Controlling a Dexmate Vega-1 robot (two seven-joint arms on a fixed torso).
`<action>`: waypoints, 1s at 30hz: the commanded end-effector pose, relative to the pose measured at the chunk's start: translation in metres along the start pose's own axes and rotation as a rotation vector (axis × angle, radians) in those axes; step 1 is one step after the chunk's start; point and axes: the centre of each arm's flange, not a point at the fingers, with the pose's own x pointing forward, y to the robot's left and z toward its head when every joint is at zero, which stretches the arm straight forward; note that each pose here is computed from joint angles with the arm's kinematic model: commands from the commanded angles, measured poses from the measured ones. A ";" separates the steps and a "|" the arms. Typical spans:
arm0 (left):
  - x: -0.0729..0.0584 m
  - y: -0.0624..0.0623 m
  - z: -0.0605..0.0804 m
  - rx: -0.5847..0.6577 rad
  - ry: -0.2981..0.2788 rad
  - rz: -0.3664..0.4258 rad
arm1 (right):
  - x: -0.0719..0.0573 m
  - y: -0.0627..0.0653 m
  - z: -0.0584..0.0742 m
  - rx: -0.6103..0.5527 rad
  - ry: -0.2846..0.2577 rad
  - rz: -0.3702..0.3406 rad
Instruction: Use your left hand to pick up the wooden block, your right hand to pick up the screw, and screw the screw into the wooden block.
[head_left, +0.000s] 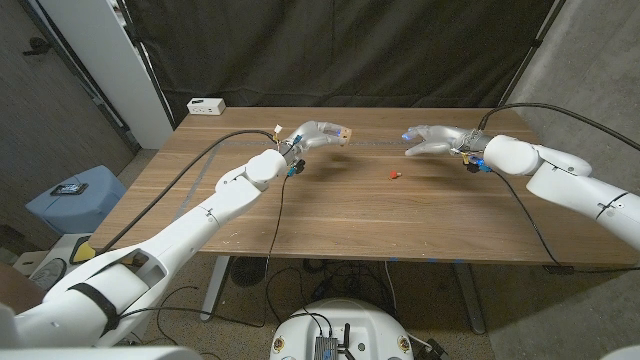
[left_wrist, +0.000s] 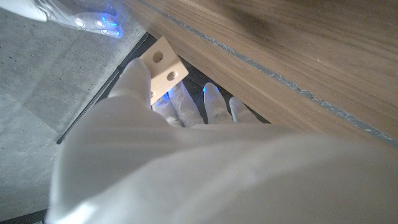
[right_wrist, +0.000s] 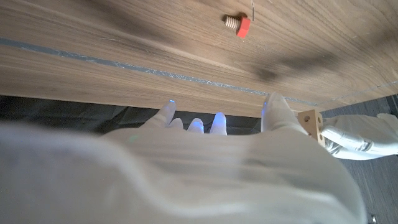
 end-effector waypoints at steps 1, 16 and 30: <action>-0.005 0.003 -0.007 -0.026 0.034 -0.010 | 0.004 -0.001 0.006 -0.115 0.015 0.046; -0.017 0.003 -0.012 -0.048 0.065 0.011 | 0.015 0.003 0.019 -0.260 -0.007 0.102; -0.024 0.005 -0.016 -0.063 0.061 0.019 | 0.026 0.002 0.019 -0.360 -0.040 0.130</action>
